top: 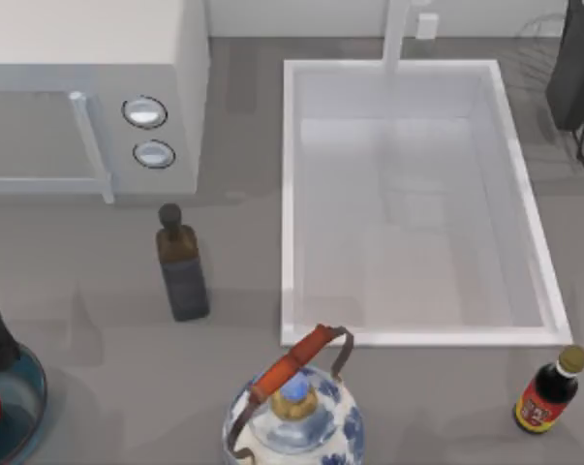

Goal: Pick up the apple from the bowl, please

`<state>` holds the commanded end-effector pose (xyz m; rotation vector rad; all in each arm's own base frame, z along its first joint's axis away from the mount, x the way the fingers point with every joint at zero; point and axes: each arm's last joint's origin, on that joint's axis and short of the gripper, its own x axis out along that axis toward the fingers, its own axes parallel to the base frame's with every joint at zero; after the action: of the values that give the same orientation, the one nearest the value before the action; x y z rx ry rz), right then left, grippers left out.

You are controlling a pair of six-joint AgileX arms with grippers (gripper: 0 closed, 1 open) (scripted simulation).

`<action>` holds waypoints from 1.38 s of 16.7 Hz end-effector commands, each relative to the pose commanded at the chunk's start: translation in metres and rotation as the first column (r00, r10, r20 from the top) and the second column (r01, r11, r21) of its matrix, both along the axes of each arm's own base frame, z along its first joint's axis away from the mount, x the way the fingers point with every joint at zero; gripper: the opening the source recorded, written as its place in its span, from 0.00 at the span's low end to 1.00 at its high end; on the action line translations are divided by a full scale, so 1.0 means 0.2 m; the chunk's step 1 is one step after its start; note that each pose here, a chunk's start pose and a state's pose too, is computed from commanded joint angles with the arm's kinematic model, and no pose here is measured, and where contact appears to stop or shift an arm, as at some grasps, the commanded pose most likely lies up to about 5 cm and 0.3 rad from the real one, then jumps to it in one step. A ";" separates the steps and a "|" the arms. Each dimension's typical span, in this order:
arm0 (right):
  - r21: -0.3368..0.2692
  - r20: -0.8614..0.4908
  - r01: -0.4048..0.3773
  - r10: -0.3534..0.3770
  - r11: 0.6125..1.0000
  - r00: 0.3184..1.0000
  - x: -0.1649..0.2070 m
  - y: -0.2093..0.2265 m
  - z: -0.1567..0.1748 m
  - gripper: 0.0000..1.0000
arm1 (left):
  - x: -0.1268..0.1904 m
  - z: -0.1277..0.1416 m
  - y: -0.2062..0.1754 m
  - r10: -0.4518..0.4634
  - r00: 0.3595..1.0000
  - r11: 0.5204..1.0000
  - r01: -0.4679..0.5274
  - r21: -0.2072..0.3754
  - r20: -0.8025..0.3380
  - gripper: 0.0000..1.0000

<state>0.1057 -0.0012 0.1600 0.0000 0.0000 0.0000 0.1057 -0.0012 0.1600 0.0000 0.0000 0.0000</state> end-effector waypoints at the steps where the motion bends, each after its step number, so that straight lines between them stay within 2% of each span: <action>1: 0.000 0.000 0.000 0.000 1.000 1.000 0.00 0.00 0.00 1.00 | 0.00 0.00 0.00 0.000 1.000 1.000 0.000 0.000 0.000 1.00; 10: 0.000 0.000 0.000 0.000 1.000 1.000 0.00 0.00 0.00 1.00 | 0.00 0.01 0.00 0.001 1.000 1.000 -0.001 0.002 -0.015 1.00; 12: 0.000 0.000 0.000 0.000 1.000 1.000 0.00 0.00 0.00 1.00 | 0.00 0.04 0.00 0.007 0.997 1.000 -0.007 0.008 -0.078 1.00; 15: 0.000 0.000 0.000 0.000 1.000 1.000 0.00 0.00 0.00 1.00 | 0.03 0.09 0.01 0.021 0.960 1.000 -0.015 0.025 -0.279 1.00; 18: 0.000 0.000 0.000 0.000 1.000 1.000 0.00 0.00 0.00 1.00 | 0.09 0.13 0.03 0.034 0.831 0.999 -0.014 0.041 -0.555 1.00; 21: 0.000 0.000 0.000 0.000 1.000 1.000 0.00 0.00 0.00 1.00 | 0.17 0.16 0.05 0.037 0.601 0.999 -0.003 0.044 -0.798 1.00; 23: 0.000 0.000 0.000 0.000 1.000 1.000 0.00 0.00 0.00 1.00 | 0.23 0.17 0.06 0.031 0.423 0.999 0.006 0.037 -0.906 1.00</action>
<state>0.1057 -0.0012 0.1600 0.0000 0.0000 0.0000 0.1522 0.0113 0.1945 0.0368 1.1345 0.0157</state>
